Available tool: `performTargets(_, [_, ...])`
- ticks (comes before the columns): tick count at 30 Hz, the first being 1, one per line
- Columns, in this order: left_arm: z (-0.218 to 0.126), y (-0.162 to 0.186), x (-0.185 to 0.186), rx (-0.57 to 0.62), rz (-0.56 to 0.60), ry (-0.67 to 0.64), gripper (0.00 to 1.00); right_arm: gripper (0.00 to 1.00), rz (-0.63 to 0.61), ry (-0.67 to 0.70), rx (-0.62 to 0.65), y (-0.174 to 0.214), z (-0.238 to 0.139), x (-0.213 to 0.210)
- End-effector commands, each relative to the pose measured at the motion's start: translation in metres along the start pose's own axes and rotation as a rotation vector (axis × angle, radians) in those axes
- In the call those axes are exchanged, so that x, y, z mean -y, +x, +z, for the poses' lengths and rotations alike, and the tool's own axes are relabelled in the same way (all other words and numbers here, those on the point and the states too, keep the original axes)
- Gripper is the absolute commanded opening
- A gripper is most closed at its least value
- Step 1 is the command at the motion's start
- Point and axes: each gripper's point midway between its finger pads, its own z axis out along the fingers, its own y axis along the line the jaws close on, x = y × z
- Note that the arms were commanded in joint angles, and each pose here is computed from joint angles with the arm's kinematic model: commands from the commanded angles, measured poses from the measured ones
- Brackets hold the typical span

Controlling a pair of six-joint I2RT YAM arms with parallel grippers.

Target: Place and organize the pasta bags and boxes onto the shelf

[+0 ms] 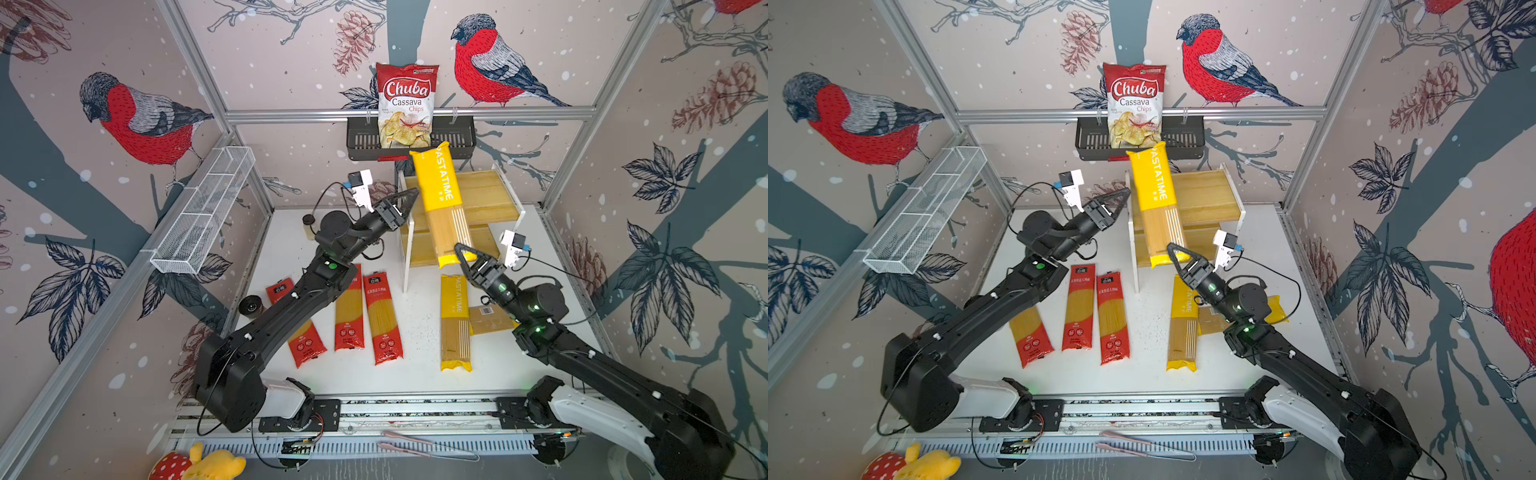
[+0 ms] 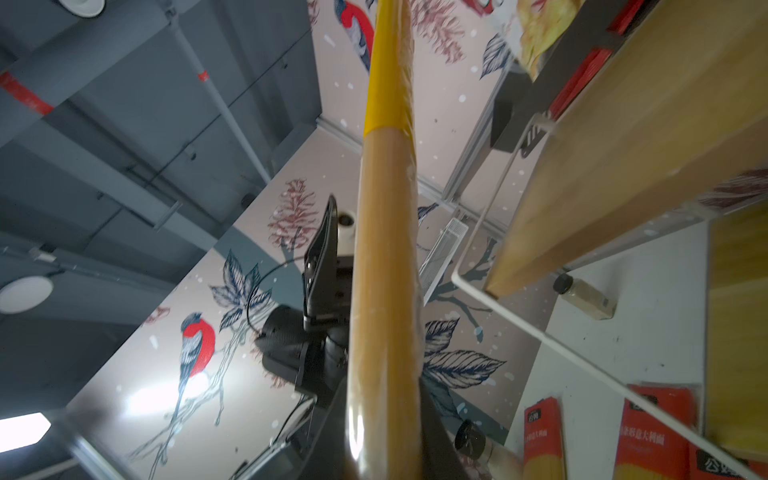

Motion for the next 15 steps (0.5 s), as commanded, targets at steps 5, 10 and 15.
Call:
performTargets(5, [-0.047,-0.009,-0.028,0.049,0.094,-0.193,0.57,0.0,0.052,0.176,0.077,-0.044,0.038,-0.005])
performTargets(10, [-0.074,0.004,-0.038,0.044,0.123,-0.257,0.57,0.0,0.103,0.234,0.003,-0.038,0.067,0.004])
performTargets(15, [-0.096,0.002,-0.044,0.072,0.162,-0.328,0.57,0.0,0.154,0.255,-0.056,-0.027,0.081,0.02])
